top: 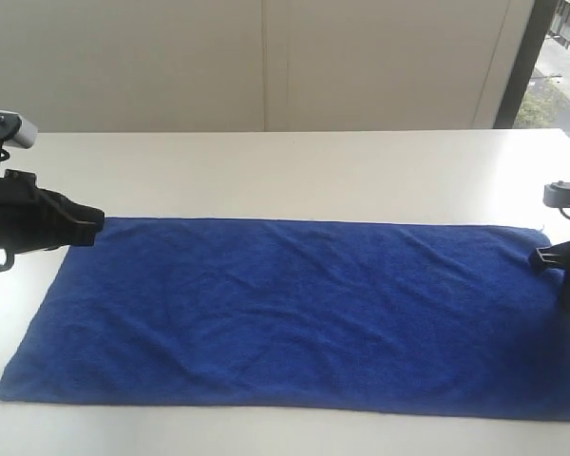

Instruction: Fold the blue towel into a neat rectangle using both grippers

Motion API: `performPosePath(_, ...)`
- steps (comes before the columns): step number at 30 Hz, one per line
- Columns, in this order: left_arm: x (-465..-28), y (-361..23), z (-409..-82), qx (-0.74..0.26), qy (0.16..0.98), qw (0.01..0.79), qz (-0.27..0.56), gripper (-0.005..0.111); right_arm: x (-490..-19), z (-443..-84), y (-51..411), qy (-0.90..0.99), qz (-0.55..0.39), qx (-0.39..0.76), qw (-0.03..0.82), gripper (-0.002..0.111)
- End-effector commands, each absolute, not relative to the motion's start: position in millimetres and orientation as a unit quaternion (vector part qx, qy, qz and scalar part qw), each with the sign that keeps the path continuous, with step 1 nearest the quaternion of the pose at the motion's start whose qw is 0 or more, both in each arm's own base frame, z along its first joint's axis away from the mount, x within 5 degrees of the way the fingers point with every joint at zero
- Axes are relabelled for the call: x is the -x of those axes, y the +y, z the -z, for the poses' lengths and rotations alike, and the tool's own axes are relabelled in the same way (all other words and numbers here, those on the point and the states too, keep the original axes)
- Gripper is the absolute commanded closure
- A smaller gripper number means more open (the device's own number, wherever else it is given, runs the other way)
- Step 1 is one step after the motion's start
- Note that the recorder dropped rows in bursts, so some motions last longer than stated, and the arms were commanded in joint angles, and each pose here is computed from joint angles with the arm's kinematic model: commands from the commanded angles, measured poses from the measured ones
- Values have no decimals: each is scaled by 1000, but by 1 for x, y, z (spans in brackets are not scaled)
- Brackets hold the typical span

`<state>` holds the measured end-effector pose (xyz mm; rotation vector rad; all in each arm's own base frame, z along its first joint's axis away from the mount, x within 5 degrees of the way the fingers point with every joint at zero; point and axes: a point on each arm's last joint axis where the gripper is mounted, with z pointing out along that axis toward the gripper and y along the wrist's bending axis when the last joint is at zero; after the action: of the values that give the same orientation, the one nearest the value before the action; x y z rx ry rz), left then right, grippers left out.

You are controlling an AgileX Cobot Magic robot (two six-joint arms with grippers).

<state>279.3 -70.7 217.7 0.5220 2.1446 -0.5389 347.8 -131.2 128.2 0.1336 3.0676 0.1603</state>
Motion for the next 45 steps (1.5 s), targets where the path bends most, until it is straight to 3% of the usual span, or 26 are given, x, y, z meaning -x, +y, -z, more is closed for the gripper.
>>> performPosePath(1, -279, -69, -218, -208, 857, 422, 212, 107, -344, -123, -130, 996, -66, -52, 17, 108)
performPosePath(9, -280, -68, -217, -189, 862, 421, 210, 107, -347, -154, -117, 995, -62, -42, 61, 108)
performPosePath(19, -275, -67, -211, -183, 869, 411, 208, 107, -376, -179, -47, 992, -69, 43, 95, 108)
performPosePath(33, -267, -65, -200, -179, 878, 394, 207, 107, -403, -229, 128, 954, -108, 206, 188, 108)
performPosePath(45, -259, -47, -178, -106, 913, 372, 130, 107, -408, -227, 246, 923, -153, 286, 204, 108)
